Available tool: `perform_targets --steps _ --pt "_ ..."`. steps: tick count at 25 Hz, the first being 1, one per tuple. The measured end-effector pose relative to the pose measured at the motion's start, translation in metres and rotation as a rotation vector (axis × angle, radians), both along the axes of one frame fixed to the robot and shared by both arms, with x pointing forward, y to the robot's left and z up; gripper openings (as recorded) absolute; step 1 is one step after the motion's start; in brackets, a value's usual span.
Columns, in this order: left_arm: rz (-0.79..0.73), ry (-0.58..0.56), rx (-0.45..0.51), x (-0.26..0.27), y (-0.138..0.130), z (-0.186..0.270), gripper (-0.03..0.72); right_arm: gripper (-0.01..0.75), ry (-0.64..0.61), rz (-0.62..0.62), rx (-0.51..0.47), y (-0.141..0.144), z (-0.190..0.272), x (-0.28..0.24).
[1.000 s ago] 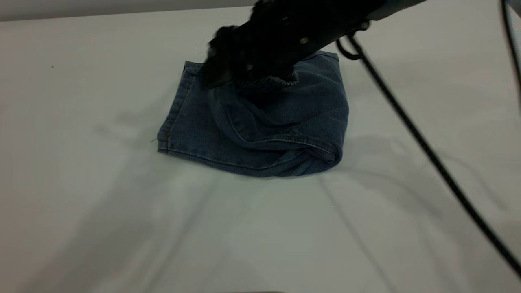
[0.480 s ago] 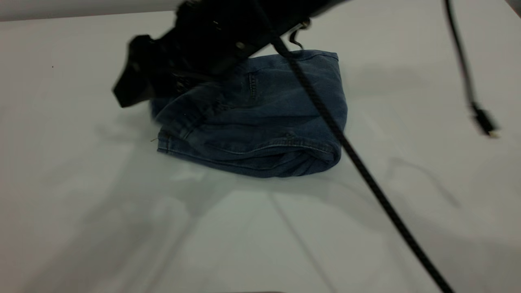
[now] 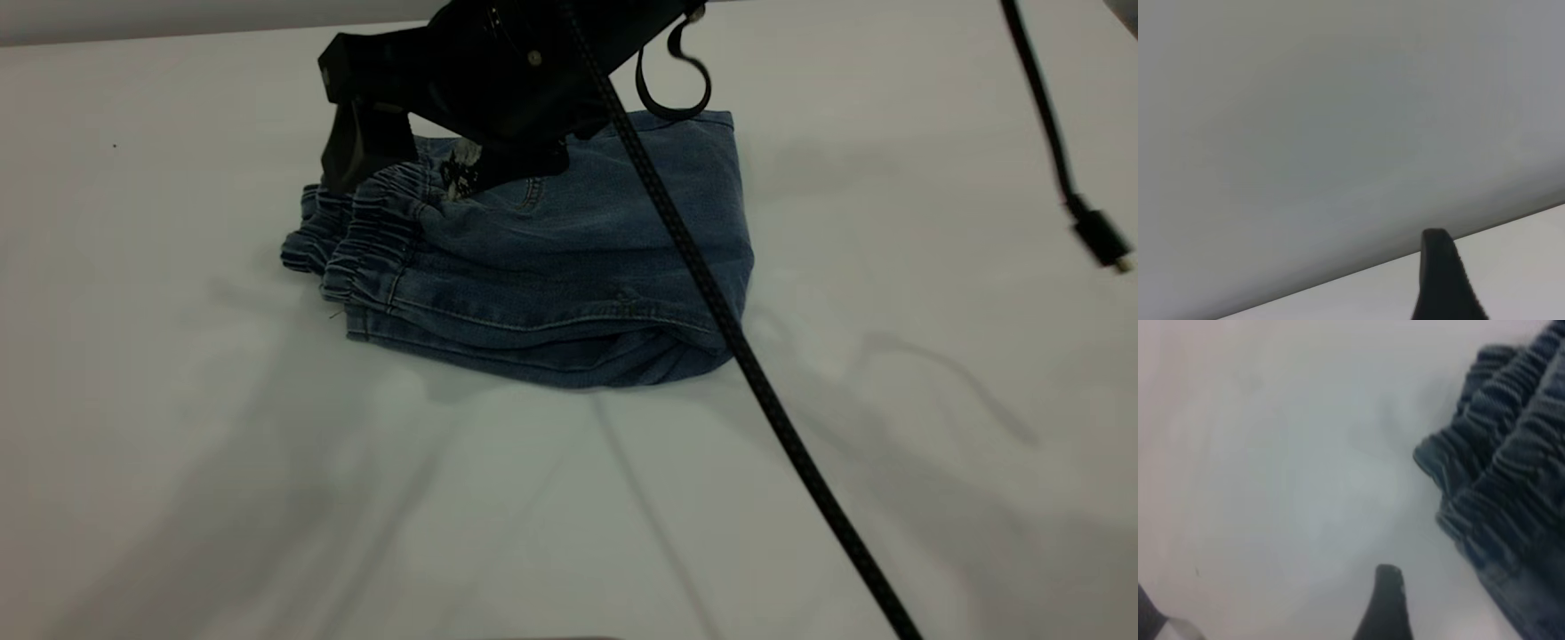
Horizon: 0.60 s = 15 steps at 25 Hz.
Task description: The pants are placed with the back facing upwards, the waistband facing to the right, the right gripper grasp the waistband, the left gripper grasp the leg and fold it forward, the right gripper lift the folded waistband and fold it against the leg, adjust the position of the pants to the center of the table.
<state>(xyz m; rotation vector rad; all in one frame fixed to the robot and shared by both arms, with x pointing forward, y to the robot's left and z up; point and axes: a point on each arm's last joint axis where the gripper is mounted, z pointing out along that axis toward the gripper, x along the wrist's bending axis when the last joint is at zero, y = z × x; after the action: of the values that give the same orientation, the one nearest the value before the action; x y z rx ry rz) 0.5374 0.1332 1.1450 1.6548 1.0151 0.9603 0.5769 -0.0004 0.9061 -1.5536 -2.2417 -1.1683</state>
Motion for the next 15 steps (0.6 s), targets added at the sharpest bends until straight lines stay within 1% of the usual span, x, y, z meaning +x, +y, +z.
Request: perform_targets --steps 2,3,4,6,11,13,15 --pt "-0.001 0.0 0.0 0.0 0.0 0.0 0.391 0.531 0.053 0.004 -0.011 0.003 0.007 0.001" --pt "-0.001 0.0 0.0 0.0 0.0 0.0 0.391 0.531 0.066 0.027 -0.032 0.005 0.012 0.002" --pt "-0.001 0.0 0.0 0.0 0.0 0.0 0.391 0.531 0.103 0.023 -0.047 0.006 0.017 0.003" --pt "-0.001 0.0 0.0 0.0 0.0 0.0 0.391 0.528 0.126 0.013 -0.118 0.007 0.028 0.009" --pt "-0.015 -0.012 -0.01 -0.003 0.0 0.003 0.391 0.514 0.2 -0.131 -0.3 0.008 0.036 0.033" --pt "-0.018 -0.025 -0.018 -0.006 0.002 0.008 0.391 0.512 0.23 -0.193 -0.315 0.013 0.033 0.044" --pt "-0.018 -0.039 -0.027 -0.009 0.004 0.014 0.391 0.511 0.279 -0.247 -0.302 0.02 0.027 0.053"
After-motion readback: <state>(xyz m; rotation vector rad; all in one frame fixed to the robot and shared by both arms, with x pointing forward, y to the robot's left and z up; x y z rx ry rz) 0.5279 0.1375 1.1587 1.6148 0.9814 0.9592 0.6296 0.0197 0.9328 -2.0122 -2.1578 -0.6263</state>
